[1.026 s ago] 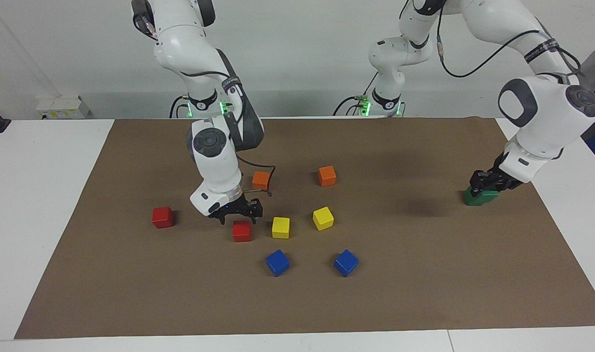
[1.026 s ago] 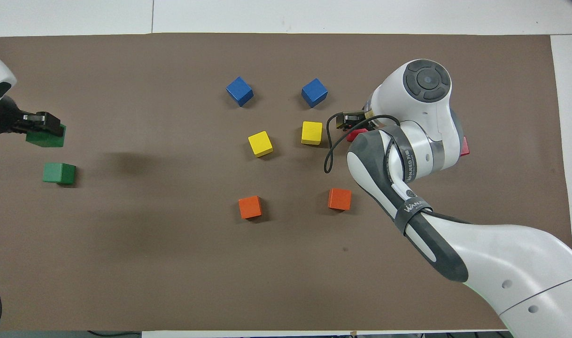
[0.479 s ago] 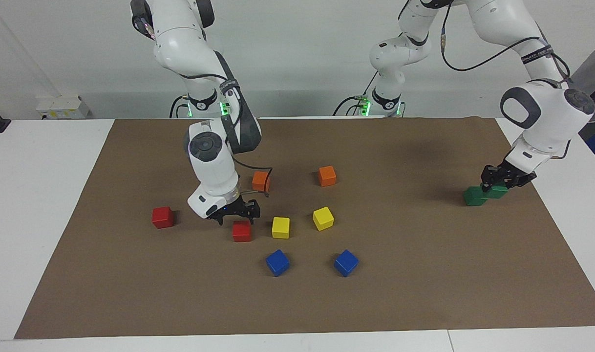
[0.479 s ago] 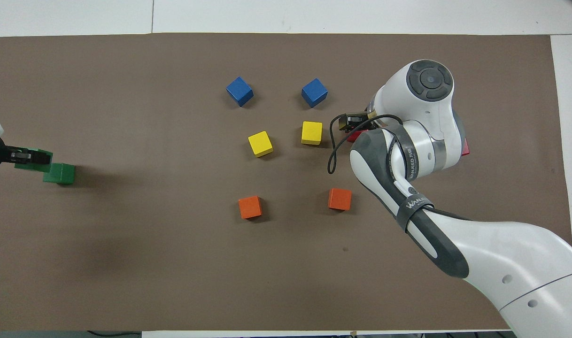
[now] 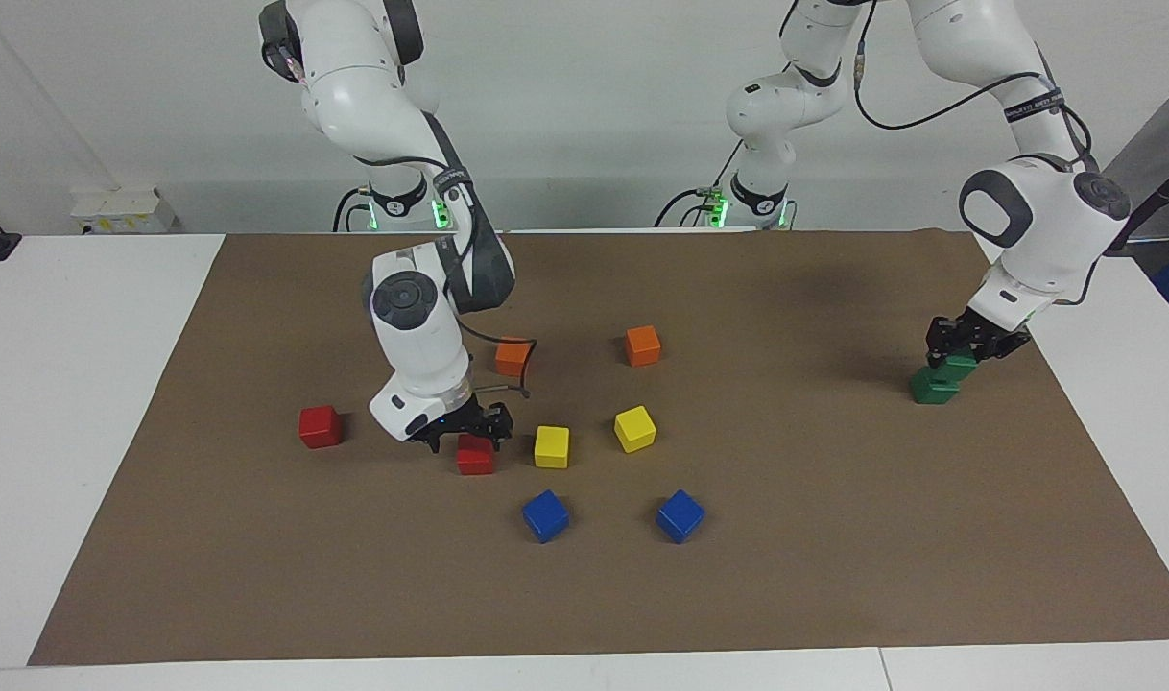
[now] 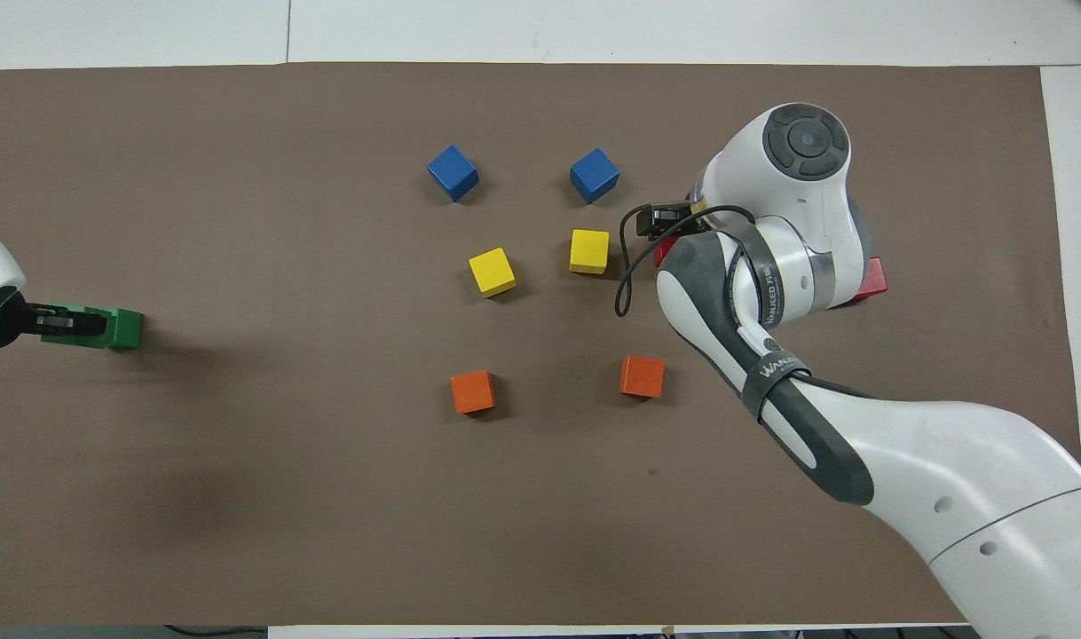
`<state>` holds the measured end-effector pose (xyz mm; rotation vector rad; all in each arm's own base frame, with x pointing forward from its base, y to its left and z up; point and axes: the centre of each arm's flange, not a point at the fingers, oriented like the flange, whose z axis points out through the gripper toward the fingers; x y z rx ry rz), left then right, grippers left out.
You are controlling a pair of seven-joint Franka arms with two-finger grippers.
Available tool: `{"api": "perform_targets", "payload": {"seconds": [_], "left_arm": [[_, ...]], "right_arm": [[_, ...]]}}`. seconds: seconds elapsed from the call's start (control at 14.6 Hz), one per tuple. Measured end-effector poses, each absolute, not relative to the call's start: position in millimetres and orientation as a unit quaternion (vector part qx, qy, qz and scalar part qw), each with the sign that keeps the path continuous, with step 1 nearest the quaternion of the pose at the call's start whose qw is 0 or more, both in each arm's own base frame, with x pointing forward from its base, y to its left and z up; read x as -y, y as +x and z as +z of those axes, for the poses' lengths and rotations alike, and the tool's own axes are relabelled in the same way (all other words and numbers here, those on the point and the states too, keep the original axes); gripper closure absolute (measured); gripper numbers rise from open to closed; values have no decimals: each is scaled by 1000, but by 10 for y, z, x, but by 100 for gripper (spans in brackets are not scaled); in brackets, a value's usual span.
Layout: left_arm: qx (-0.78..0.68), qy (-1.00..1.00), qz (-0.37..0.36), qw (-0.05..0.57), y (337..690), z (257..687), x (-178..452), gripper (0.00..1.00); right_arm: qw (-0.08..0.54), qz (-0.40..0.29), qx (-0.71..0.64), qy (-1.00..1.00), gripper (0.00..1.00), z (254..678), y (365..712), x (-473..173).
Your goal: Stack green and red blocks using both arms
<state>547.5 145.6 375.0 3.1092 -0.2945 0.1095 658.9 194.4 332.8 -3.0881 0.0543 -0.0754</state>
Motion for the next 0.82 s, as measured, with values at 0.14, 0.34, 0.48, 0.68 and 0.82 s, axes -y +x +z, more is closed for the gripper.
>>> {"api": "perform_targets", "payload": {"seconds": [0.14,0.34,0.48,0.68,0.82], "left_arm": [[84,996,42,13,5453,3719,-1501,46],[76,996,54,10,5453,3721,-1554,46],[75,996,57,9,5447,3699,-1552,46],[74,995,62,7,5442,3644,-1539,46],[73,995,61,8,5438,3603,-1533,46]], "right_arm": [[30,-24,-20,-999,0,3286,6620,-1960],[34,-32,-19,-999,0,3227,6645,-2000],[35,-36,-17,-999,0,3188,6650,-2035],[36,-38,-17,-998,7,3147,6659,-2039],[36,-36,-17,-999,19,3123,6659,-2035]]}}
